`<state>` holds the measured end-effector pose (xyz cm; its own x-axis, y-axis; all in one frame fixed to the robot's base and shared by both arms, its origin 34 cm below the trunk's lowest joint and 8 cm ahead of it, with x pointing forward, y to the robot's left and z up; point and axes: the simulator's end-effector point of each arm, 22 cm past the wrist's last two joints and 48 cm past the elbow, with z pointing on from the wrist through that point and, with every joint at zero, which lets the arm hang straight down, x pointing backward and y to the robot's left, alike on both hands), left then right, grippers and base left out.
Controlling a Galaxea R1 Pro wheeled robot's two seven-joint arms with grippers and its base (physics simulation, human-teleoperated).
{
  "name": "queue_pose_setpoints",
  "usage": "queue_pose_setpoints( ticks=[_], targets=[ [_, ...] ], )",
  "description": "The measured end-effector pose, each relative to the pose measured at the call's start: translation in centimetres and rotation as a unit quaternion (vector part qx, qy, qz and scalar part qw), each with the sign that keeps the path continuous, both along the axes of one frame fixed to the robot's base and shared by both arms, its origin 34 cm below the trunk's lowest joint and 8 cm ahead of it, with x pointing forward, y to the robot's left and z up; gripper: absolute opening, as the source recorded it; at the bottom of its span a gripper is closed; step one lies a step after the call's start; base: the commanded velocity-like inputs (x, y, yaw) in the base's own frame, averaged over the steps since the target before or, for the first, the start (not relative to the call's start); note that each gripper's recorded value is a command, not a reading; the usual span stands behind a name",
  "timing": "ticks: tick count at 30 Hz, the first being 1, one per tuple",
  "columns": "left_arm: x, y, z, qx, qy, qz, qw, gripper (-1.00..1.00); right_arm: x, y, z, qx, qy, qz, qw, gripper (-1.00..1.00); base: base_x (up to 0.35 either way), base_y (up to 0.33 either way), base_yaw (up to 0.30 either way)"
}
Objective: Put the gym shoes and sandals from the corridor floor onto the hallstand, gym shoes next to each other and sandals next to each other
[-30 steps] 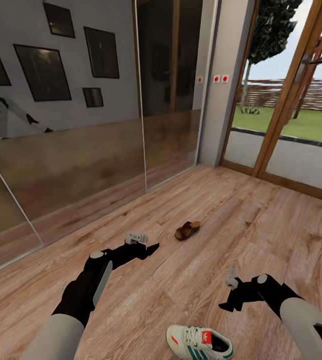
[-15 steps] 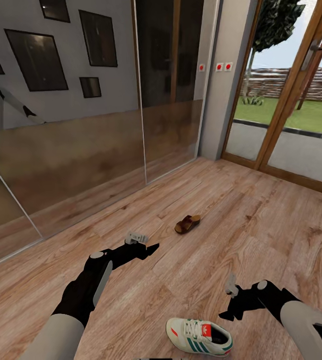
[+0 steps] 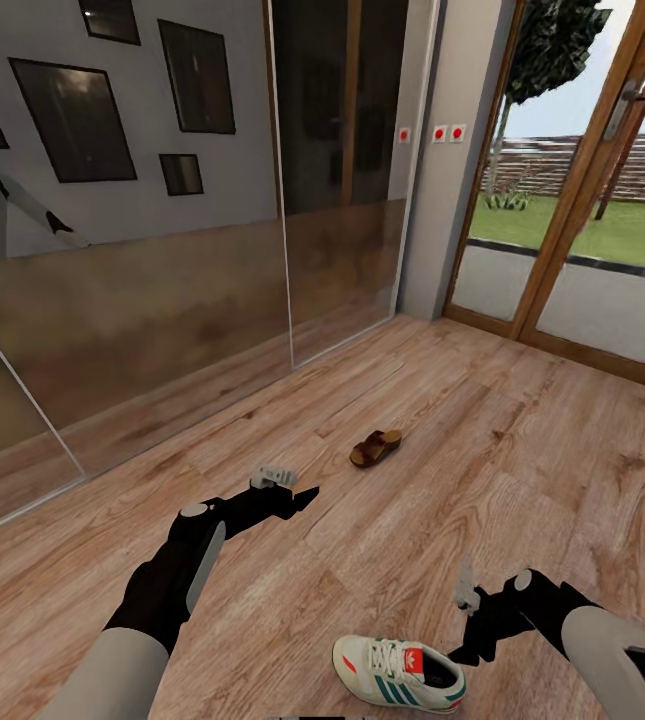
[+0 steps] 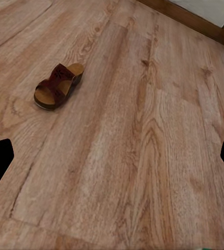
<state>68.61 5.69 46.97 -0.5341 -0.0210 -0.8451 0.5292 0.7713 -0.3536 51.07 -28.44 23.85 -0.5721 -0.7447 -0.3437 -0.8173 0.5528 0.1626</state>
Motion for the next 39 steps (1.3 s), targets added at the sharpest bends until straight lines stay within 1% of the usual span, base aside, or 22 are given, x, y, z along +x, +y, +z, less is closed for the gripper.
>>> queue_pose_setpoints(
  ticks=[2,3,4,7,9,24,31,39],
  targets=[
    [0.0,0.0,0.0,0.000,0.000,0.000,1.0000,1.00,-0.4,-0.3,-0.2,-0.008,0.004,0.011,0.9999,1.00,0.000,0.000,0.000],
    [0.0,0.0,0.0,0.000,0.000,0.000,1.0000,1.00,-0.8,-0.6,-0.4,-0.017,0.008,0.023,0.9995,1.00,0.000,0.000,0.000],
    [0.0,0.0,0.0,0.000,0.000,0.000,1.0000,1.00,-0.9,-0.8,-0.4,-0.021,0.009,0.028,0.9993,1.00,0.000,0.000,0.000],
    [0.0,0.0,0.0,0.000,0.000,0.000,1.0000,1.00,-1.0,-0.9,-0.5,-0.025,0.010,0.033,0.9991,1.00,0.000,0.000,0.000],
    [0.0,0.0,-0.5,0.000,0.004,0.000,1.0000,1.00,-1.3,-1.0,-0.9,-0.027,0.015,0.035,0.9989,1.00,0.000,0.000,0.000],
    [-0.5,0.0,-5.3,0.000,0.042,0.000,0.9991,1.00,-3.6,-1.1,-4.2,-0.027,0.054,0.038,0.9974,1.00,0.000,0.000,0.000],
    [-0.6,0.0,-5.6,0.000,0.045,0.000,0.9990,1.00,-3.7,-1.0,-4.3,-0.026,0.056,0.038,0.9973,1.00,0.000,0.000,0.000],
    [-1.0,-0.1,-7.9,0.000,0.063,-0.001,0.9980,1.00,-4.8,-1.0,-5.8,-0.026,0.074,0.039,0.9962,1.00,0.000,0.000,0.000]
  ],
)
